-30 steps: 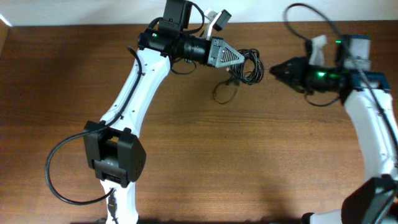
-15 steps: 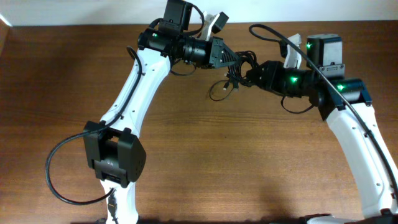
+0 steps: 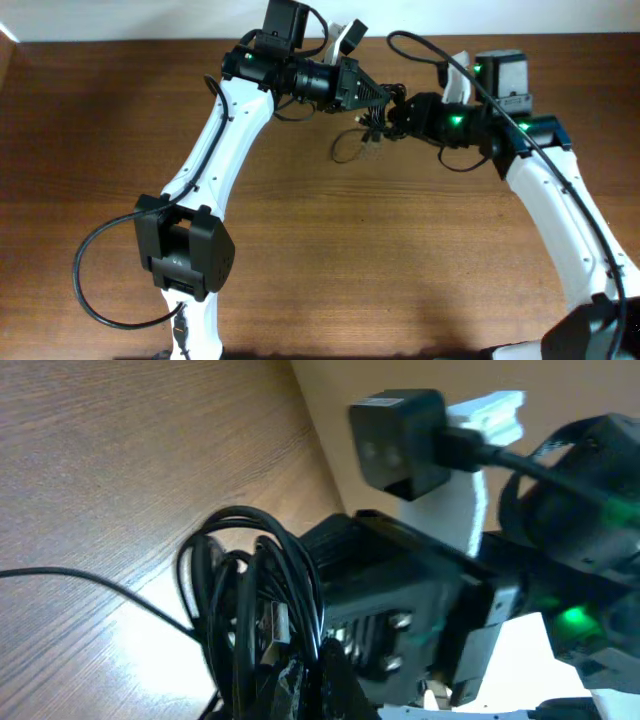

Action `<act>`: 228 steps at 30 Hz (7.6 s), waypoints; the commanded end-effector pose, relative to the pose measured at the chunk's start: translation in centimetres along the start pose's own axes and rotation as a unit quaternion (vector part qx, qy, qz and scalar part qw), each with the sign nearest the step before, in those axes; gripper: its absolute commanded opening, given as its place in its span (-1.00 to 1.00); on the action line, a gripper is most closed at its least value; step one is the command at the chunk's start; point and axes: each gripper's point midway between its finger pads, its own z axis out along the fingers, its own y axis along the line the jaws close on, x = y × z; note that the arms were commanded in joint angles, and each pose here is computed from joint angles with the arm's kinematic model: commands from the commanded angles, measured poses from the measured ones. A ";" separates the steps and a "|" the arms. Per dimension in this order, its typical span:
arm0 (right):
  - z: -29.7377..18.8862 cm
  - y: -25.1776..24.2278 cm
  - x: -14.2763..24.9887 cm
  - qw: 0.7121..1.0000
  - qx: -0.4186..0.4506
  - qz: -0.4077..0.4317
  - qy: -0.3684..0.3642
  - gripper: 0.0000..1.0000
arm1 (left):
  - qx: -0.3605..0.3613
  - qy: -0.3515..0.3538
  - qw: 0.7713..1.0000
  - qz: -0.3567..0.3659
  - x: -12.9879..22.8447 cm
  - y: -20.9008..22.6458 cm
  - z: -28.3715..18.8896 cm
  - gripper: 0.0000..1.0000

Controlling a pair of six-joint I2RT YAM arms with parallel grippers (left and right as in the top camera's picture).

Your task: Untangle cables

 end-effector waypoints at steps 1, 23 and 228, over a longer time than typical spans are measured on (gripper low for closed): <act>0.9 0.4 0.5 1.000 -0.008 -0.007 0.008 -0.32 | 0.044 0.004 0.999 0.021 0.0 -3.3 -1.0 -1.00; -16.0 6.4 -5.3 0.957 -0.281 -0.023 -0.068 -0.92 | -0.178 0.029 0.981 0.078 2.3 4.9 -2.1 -1.00; -0.9 3.6 -1.2 0.999 0.007 -0.009 -0.041 -0.92 | -0.181 -0.003 0.974 0.133 3.8 -0.1 0.1 -1.00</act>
